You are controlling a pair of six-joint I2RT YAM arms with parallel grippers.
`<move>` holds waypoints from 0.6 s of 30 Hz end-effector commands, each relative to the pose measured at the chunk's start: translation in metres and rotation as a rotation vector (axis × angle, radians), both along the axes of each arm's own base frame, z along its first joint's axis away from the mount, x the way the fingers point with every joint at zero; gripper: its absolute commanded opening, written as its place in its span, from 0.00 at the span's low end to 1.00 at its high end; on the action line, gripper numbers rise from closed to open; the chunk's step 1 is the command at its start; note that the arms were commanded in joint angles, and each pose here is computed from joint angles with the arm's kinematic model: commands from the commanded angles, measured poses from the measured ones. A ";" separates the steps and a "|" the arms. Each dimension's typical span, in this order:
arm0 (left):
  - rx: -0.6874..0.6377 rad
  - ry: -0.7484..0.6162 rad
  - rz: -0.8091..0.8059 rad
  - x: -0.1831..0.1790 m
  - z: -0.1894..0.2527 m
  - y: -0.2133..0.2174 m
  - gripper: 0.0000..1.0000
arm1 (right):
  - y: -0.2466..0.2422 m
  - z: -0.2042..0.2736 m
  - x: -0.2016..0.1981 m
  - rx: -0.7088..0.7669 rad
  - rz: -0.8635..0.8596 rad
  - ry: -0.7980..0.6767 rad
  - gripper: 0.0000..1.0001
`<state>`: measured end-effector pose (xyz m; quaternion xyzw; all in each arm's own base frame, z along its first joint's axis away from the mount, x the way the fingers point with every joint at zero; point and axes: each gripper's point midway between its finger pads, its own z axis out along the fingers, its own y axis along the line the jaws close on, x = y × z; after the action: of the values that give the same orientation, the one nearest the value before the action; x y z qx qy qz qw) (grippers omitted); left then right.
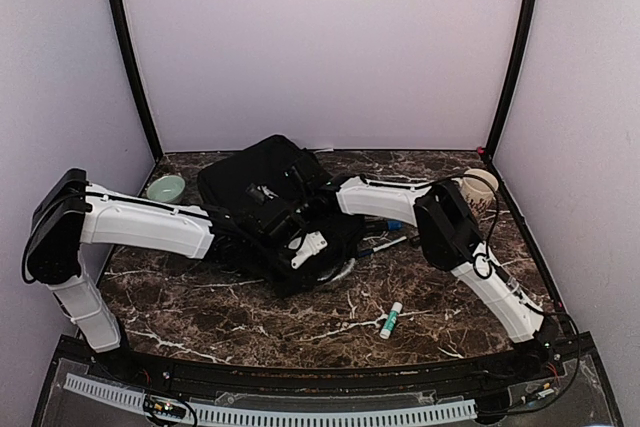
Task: Pack the student bag
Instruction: Zip the largest pocket of the bag in the student bag, then hold the largest pocket of the student bag.
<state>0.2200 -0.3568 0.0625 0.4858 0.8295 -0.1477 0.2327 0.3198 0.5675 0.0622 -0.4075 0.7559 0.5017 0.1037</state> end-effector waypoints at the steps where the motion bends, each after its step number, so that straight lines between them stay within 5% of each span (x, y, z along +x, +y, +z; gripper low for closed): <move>1: -0.040 -0.033 -0.113 -0.017 0.044 -0.001 0.36 | -0.028 -0.007 -0.005 -0.122 -0.024 0.029 0.40; 9: 0.036 -0.199 -0.129 -0.016 0.088 0.043 0.48 | -0.048 0.102 0.000 -0.017 -0.040 -0.134 0.47; 12: 0.092 -0.258 -0.098 -0.007 0.082 0.056 0.65 | -0.069 0.128 -0.002 -0.008 -0.069 -0.167 0.52; 18: 0.189 -0.299 -0.142 0.004 0.058 0.061 0.70 | -0.129 0.155 -0.019 -0.037 -0.107 -0.294 0.53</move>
<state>0.2196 -0.3094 0.1446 0.5488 0.7706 -0.0618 0.3180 0.3026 0.4701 0.2041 -0.4210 0.7641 0.4508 0.1887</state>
